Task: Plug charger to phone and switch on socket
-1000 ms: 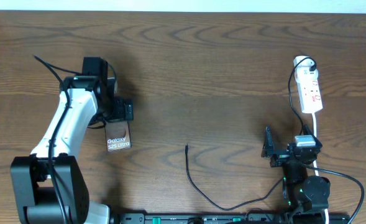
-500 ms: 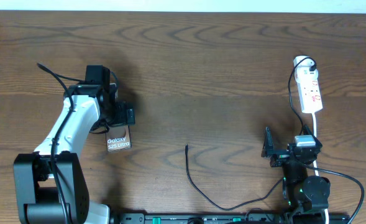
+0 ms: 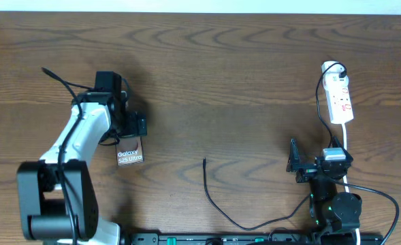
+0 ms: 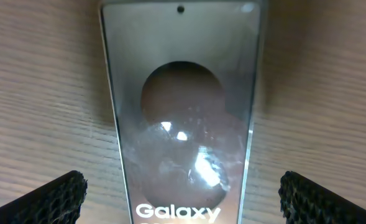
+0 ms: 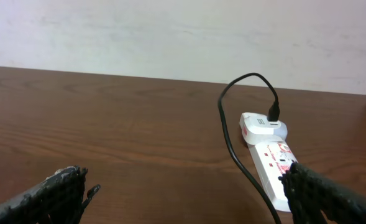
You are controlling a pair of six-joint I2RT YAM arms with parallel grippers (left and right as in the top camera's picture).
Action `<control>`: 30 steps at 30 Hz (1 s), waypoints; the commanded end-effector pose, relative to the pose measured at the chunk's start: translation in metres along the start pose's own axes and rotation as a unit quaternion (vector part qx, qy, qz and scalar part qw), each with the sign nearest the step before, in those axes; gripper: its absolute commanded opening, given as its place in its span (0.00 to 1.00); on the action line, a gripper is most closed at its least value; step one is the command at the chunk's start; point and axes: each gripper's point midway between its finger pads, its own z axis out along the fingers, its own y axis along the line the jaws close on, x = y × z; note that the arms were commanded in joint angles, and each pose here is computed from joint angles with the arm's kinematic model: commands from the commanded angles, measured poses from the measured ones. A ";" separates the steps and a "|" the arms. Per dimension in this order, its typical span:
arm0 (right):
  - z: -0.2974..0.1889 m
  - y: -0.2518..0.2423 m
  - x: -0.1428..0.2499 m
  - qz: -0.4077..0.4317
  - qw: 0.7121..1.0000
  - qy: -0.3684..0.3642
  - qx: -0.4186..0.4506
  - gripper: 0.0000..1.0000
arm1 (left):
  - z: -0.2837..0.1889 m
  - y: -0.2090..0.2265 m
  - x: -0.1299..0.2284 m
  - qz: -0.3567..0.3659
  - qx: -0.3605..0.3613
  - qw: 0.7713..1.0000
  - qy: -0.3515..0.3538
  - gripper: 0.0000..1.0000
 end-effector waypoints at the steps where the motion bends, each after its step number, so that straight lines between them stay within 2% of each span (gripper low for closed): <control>1: 0.000 -0.003 0.000 -0.006 1.000 0.000 0.008 0.99 | 0.018 0.006 0.010 -0.007 -0.015 0.999 0.032 1.00; 30: 0.000 -0.003 0.000 -0.006 1.000 0.000 0.008 0.99 | 0.032 0.007 0.000 0.000 -0.020 1.000 0.022 1.00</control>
